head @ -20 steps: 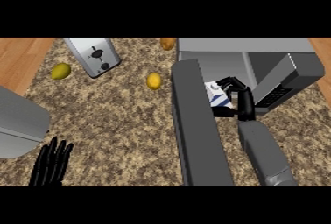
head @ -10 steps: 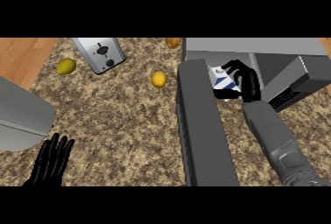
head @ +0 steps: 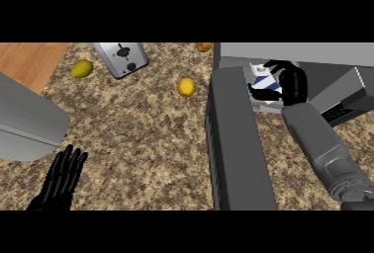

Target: Pick up the milk, place it into the microwave and close the microwave

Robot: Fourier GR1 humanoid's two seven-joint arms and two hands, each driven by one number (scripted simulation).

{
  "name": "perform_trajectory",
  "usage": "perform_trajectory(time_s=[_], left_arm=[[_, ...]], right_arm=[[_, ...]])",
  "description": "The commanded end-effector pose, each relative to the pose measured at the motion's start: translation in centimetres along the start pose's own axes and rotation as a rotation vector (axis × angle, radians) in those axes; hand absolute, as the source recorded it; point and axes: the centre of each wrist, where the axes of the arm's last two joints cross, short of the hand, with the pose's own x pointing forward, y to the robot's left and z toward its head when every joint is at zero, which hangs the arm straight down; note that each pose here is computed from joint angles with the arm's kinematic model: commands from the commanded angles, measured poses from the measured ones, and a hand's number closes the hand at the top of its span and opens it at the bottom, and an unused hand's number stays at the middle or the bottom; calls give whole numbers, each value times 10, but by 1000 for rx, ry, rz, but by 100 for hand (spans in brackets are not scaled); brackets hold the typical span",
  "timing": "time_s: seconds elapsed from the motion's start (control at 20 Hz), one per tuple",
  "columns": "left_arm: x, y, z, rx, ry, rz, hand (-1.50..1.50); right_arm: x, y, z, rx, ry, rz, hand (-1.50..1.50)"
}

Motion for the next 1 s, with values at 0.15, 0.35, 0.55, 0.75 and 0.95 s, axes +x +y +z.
perform_trajectory(time_s=[0.15, 0.35, 0.55, 0.75, 0.95], left_arm=[[2, -4, -12, -44, 3, -62, -150], [-1, 2, -21, -28, 4, -70, -150], [1, -5, -10, -58, 18, -70, -150], [-6, -12, -16, -78, -5, -51, -150], [-5, -23, -19, -84, 2, -15, -150]], right_arm=[[14, -11, -24, -89, 18, 131, -150], [-1, -16, -15, -40, -12, 195, -150], [6, -11, -17, -11, -5, 191, -150], [4, -11, -15, 62, -40, 115, -150], [16, 7, -9, 90, -49, 10, -150]])
